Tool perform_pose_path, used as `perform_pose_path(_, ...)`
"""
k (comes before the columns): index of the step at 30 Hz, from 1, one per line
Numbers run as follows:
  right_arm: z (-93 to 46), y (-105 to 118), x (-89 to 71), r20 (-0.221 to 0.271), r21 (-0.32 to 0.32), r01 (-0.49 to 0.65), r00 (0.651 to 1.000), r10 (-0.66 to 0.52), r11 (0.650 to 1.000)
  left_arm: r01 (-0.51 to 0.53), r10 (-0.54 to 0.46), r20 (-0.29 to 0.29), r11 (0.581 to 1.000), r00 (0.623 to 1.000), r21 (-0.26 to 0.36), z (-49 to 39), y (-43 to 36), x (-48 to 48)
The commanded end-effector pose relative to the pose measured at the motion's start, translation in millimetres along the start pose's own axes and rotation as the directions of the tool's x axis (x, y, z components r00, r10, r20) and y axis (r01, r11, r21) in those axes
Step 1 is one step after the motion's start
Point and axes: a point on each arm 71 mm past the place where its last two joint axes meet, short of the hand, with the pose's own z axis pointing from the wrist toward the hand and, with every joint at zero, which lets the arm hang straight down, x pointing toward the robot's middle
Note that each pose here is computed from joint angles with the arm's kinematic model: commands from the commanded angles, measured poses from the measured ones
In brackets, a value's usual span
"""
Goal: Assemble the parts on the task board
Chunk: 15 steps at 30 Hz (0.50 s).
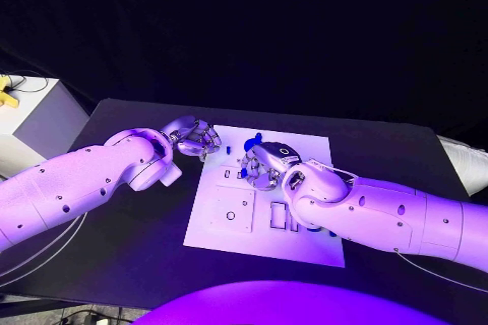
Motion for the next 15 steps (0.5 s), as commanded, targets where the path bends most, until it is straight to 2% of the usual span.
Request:
perform_pose_path(1,0.6,1.1,0.1,-0.002,0.009,0.076,0.997,-0.076,0.997,0.005,-0.005,-0.016,1.000,1.000,0.007,0.2,-1.9,2.0)
perform_pose_path(15,3.6,3.9,3.0,-0.018,0.018,0.132,0.991,-0.132,0.991,0.005,-0.005,-0.019,1.000,1.000,0.007,0.1,-2.4,2.6)
